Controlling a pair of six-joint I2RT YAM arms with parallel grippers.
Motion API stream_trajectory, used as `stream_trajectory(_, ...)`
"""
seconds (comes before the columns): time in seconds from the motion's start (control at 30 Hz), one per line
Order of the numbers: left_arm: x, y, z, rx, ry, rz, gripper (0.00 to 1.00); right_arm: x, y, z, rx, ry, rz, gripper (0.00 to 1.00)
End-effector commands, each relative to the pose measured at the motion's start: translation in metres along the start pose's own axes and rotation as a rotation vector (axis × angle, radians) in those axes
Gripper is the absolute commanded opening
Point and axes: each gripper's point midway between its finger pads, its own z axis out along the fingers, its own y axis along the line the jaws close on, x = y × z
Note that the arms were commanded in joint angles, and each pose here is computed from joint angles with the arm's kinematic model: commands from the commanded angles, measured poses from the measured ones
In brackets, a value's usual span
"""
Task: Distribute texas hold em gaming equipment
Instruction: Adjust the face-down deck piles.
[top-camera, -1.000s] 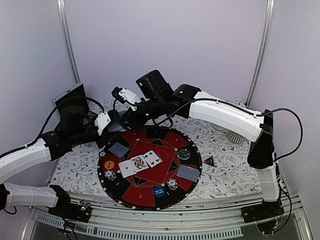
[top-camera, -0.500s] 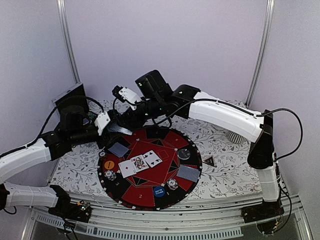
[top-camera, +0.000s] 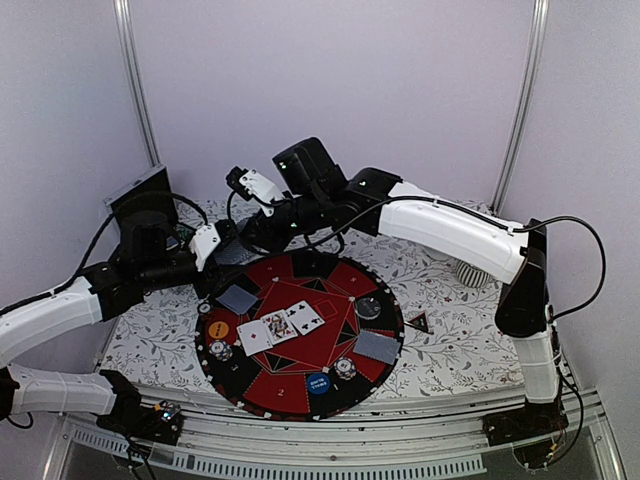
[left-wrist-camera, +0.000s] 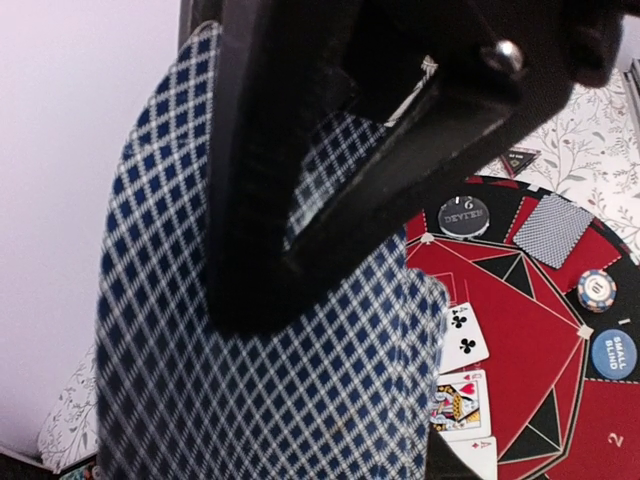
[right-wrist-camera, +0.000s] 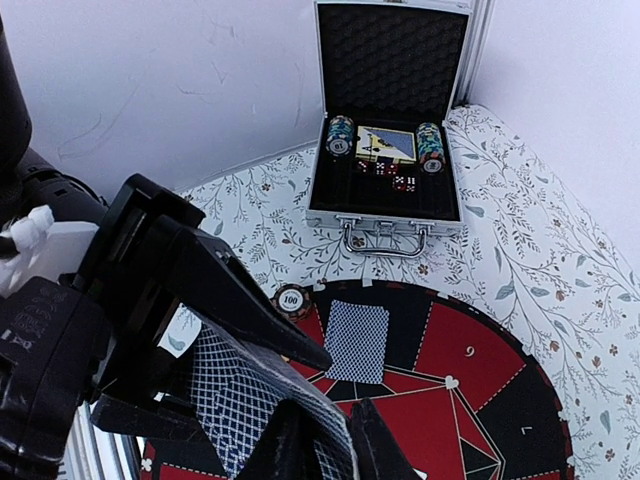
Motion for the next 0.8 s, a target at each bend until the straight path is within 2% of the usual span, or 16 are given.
stream_trajectory(0.0,-0.013,0.008,-0.001,-0.036,-0.029,0.035,0.42,-0.014,-0.007,-0.021,0.039,-0.027,-0.001,0.13)
stream_trajectory(0.1,-0.011,0.008,-0.001,-0.04,-0.028,0.044,0.42,-0.006,0.014,-0.023,-0.077,0.003,-0.051,0.03)
stream_trajectory(0.43,-0.019,-0.001,-0.003,0.01,-0.066,0.037,0.42,0.005,0.033,-0.005,-0.128,-0.002,-0.276,0.01)
stream_trajectory(0.77,-0.024,-0.005,-0.006,0.031,-0.099,0.046,0.42,0.01,0.038,0.018,-0.167,-0.011,-0.235,0.01)
